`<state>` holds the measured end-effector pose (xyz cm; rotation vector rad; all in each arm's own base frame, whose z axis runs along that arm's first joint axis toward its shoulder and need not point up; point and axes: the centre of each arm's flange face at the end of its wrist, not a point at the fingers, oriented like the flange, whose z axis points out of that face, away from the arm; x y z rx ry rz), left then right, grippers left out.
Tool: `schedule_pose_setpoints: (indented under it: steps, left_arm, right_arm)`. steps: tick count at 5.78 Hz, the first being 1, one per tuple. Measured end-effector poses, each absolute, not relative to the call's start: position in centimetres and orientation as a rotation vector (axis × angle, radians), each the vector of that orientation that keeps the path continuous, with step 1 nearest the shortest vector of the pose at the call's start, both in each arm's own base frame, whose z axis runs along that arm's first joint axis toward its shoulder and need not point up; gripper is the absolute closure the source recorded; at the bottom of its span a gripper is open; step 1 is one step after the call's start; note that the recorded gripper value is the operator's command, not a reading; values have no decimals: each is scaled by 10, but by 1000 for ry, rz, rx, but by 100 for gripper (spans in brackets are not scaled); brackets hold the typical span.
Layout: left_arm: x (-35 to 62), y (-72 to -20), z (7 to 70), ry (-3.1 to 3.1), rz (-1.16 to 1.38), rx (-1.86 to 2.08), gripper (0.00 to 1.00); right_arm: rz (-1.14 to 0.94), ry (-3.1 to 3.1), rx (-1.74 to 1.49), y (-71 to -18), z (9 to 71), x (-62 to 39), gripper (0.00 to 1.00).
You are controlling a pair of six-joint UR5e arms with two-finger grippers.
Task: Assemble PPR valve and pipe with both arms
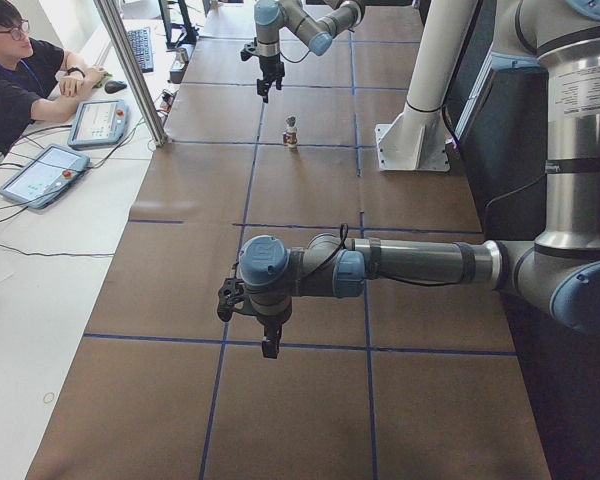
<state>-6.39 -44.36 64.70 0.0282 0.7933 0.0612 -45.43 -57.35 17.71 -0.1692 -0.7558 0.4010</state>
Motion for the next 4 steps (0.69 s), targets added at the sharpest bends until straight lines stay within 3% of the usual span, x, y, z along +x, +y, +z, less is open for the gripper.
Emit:
schedule_pose_setpoints:
  steps: [2,4]
  left_arm:
    - [-64,-441,651,788,63,22,0]
    - [-64,-441,648,789,70,29,0]
  right_arm:
    - [266,-747,-159,-644,258,-350,0]
    - [109,-709,-107,-670,371,-228,0]
